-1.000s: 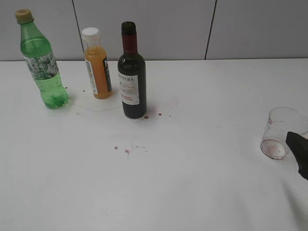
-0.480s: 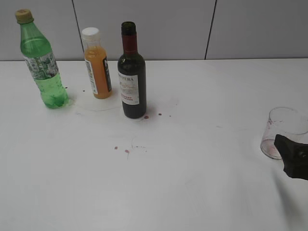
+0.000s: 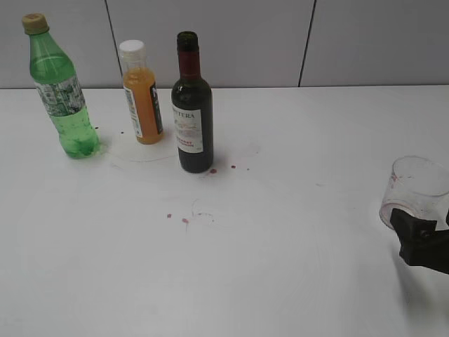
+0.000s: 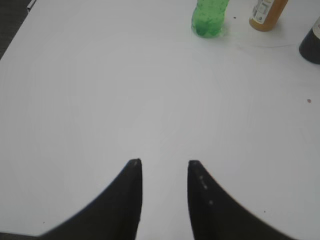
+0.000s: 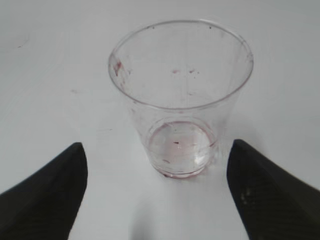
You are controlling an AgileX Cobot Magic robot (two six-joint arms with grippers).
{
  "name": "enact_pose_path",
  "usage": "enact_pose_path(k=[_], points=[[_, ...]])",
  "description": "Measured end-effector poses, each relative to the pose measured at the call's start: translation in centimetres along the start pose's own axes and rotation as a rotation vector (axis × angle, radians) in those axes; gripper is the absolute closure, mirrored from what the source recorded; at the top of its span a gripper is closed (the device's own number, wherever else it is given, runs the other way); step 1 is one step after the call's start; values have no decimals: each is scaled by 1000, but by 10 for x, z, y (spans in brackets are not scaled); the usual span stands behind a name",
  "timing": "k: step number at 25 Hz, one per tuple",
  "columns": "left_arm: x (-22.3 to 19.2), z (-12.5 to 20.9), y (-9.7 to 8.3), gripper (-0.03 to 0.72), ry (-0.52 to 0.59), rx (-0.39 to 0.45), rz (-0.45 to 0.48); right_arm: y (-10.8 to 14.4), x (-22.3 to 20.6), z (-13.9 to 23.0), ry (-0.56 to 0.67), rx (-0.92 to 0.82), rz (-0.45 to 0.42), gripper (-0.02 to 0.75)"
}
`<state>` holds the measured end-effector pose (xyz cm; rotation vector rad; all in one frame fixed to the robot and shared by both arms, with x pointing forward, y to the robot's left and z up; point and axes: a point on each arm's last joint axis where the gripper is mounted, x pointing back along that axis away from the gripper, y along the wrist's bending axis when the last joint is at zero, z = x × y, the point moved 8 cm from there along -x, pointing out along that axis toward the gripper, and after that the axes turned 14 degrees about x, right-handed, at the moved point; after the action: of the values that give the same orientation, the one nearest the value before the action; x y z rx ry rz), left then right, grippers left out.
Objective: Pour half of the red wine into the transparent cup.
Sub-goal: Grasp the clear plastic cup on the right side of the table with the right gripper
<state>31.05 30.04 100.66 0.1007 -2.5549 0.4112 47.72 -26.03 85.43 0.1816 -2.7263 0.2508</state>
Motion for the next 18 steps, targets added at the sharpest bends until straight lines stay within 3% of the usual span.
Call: enact_pose_path(k=[4, 18], points=[[0, 0, 0, 448, 0, 0, 0, -6, -1, 6, 27, -12, 40, 72], [0, 0, 0, 449, 0, 0, 0, -3, -5, 25, 105, 2, 29, 72]])
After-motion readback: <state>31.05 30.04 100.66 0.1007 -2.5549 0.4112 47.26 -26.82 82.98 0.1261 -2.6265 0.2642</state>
